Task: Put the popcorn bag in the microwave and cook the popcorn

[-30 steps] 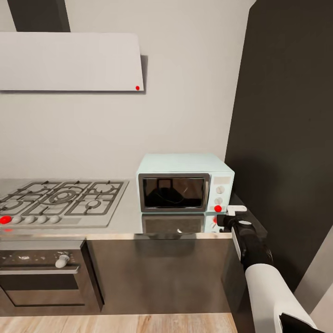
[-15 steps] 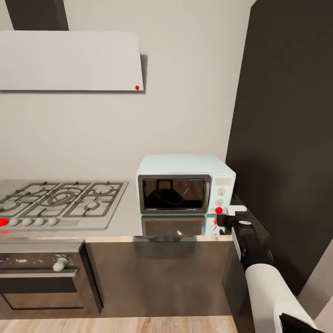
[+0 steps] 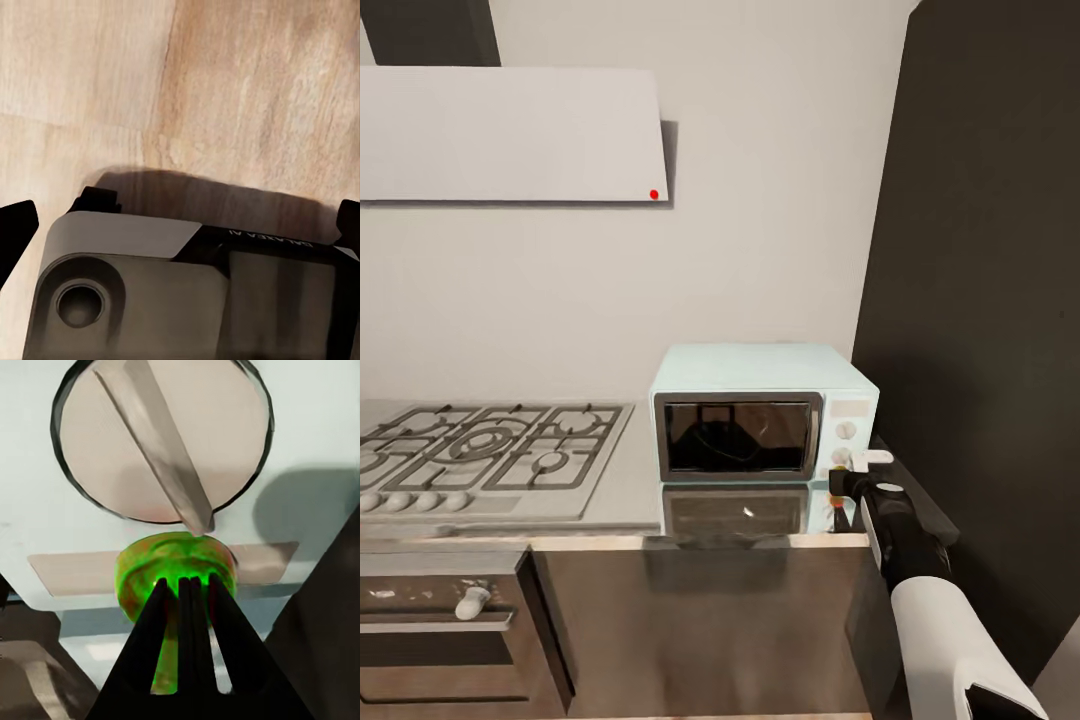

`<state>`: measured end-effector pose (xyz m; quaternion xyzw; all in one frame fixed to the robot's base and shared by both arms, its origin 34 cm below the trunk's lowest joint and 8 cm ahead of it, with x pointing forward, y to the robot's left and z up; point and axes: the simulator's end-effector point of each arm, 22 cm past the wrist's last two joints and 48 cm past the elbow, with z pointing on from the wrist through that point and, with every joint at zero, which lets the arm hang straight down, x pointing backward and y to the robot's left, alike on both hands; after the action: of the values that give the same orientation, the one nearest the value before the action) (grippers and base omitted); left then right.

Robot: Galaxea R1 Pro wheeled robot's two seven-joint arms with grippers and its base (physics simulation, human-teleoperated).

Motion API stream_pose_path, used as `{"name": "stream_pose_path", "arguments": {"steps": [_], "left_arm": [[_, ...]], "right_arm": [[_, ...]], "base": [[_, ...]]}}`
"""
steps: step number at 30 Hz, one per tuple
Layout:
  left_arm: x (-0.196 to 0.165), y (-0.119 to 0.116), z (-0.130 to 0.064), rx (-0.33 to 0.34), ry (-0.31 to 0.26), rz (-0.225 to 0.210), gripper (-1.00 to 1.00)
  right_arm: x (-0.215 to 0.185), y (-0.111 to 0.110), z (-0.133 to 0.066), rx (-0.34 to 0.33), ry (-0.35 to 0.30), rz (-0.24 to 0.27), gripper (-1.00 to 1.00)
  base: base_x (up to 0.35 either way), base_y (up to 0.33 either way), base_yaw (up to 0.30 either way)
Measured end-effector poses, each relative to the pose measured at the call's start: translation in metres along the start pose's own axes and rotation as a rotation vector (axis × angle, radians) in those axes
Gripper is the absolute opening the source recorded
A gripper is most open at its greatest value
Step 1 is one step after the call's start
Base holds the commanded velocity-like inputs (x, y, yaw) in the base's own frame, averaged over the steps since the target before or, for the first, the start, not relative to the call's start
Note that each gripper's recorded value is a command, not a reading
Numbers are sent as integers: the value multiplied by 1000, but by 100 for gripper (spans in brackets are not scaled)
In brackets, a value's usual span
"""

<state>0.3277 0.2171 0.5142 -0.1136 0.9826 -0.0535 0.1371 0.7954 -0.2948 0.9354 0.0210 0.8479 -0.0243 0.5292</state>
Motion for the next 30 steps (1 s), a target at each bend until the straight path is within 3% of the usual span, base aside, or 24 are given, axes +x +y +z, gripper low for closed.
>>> {"name": "stream_pose_path", "arguments": {"steps": [4,14,19,22,25,28,30], "left_arm": [[0,-2,6,-1,15,-1,100],[0,-3,6,1,16,-1,100],[0,-4,6,2,16,-1,100],[0,-4,6,2,16,0,100],[1,-4,6,3,16,0,100],[1,-4,6,2,16,-1,100],[0,-3,6,1,16,-2,100]], "right_arm": [[-6,0,14,2,-5,-2,-100],[-5,0,14,3,-1,-4,-100],[-31,-9,5,24,-46,-4,-100],[-29,-20,-5,48,1,14,-100],[-15,-39,-32,96,24,32,-100],[34,-41,-39,100,102,37,-100],[94,-32,-33,78,215,34,-100]], "base": [[-249,0,0],[-344,0,0],[-346,0,0],[-345,0,0],[-345,0,0],[-345,0,0],[-345,0,0]]}}
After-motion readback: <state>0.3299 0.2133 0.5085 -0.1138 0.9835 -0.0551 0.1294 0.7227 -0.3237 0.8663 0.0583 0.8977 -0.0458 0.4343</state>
